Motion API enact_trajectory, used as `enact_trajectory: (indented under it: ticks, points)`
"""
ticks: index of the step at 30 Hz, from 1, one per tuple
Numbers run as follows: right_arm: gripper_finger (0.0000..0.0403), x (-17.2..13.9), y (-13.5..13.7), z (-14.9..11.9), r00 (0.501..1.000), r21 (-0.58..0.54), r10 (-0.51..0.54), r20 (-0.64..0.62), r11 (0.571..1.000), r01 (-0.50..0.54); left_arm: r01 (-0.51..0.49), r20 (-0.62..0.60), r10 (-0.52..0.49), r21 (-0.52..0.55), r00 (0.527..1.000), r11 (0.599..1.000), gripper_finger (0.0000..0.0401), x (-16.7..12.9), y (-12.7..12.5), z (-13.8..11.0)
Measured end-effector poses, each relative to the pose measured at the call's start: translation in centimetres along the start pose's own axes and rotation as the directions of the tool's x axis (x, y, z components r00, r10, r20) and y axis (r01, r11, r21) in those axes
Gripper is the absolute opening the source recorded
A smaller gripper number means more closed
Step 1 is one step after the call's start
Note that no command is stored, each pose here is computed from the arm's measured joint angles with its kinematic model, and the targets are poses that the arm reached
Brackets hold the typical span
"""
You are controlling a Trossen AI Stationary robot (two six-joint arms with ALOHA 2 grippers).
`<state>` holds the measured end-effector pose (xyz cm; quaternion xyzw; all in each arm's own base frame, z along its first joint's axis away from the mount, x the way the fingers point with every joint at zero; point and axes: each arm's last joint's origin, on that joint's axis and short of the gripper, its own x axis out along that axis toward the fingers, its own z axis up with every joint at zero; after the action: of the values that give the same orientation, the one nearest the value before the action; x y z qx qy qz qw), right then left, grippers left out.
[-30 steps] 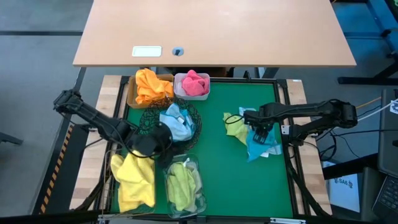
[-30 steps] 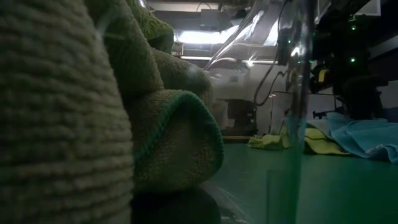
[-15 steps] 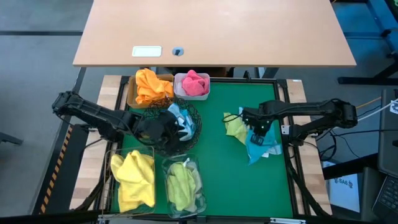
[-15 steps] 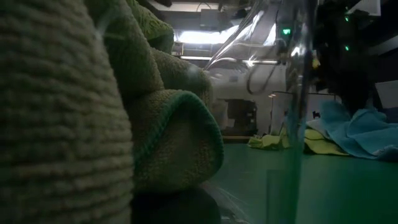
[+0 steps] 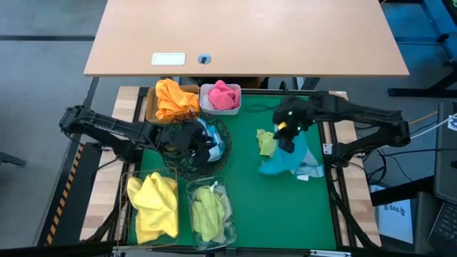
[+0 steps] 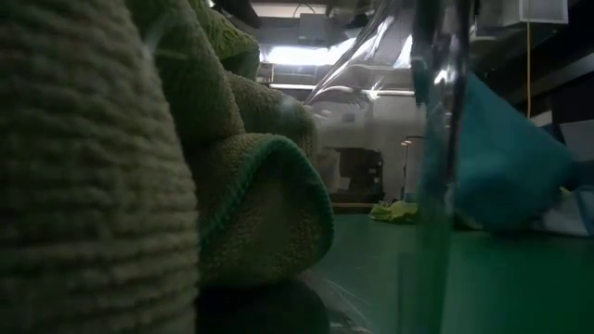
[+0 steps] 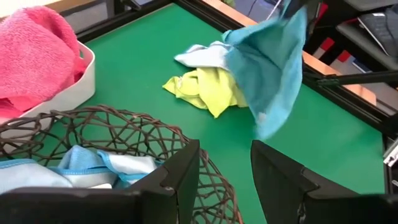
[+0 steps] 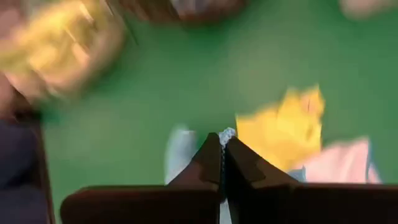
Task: Sort microfiber towel by color & place in baskets
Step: Put the light blue microfiber towel into the mesh basket
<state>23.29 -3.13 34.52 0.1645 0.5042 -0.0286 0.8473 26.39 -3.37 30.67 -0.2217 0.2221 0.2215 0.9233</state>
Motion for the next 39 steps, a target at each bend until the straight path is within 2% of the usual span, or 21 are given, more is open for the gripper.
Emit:
enact_trajectory:
  ticks: [5,9,13,17,21,24,27,30,35,39]
  points:
    - [0.0002,-3.9,1.3,2.8,0.965,-0.075,0.052,0.255,0.997,-0.034,-0.014,0.005,0.014,-0.009,1.0,1.0,0.0137,0.2,0.3,0.2]
    - [0.0001,-6.3,2.1,4.8,0.883,-0.161,0.104,0.457,0.986,-0.033,-0.02,0.008,0.02,-0.013,1.0,1.0,0.0137,0.3,0.5,0.4]
    - [0.0001,-7.9,2.7,6.6,0.75,-0.259,0.163,0.641,0.966,0.012,-0.022,0.009,0.022,-0.014,1.0,1.0,0.0137,0.3,0.5,0.4]
    - [0.0001,-9.3,3.3,8.3,0.574,-0.321,0.224,0.788,0.944,0.073,-0.022,0.008,0.022,-0.014,1.0,1.0,0.0137,0.3,0.5,0.4]
    - [0.0001,-10.1,3.8,9.8,0.407,-0.35,0.274,0.871,0.928,0.125,0.0,-0.007,0.0,-0.009,1.0,1.0,0.0137,0.3,0.5,0.4]
    - [0.0001,-10.2,4.0,10.9,0.308,-0.357,0.3,0.903,0.922,0.147,0.052,-0.028,-0.051,0.02,0.998,0.998,0.0137,-0.2,0.4,0.5]
    - [0.0001,-9.5,4.0,11.9,0.251,-0.365,0.32,0.914,0.918,0.158,0.113,-0.041,-0.111,0.033,0.993,0.993,0.0137,-1.0,0.4,0.8]
    - [0.0001,-8.1,4.0,13.0,0.239,-0.393,0.352,0.905,0.907,0.153,0.187,-0.047,-0.185,0.029,0.982,0.982,0.0137,-2.4,0.7,1.3]
    - [0.0001,-5.2,3.8,14.4,0.279,-0.43,0.383,0.88,0.894,0.128,0.249,-0.052,-0.248,0.02,0.967,0.968,0.0137,-5.3,1.7,1.9]
    - [0.0001,-2.7,3.7,15.4,0.306,-0.472,0.423,0.853,0.875,0.106,0.293,-0.008,-0.293,0.007,0.956,0.956,0.0137,-7.7,2.6,2.5]
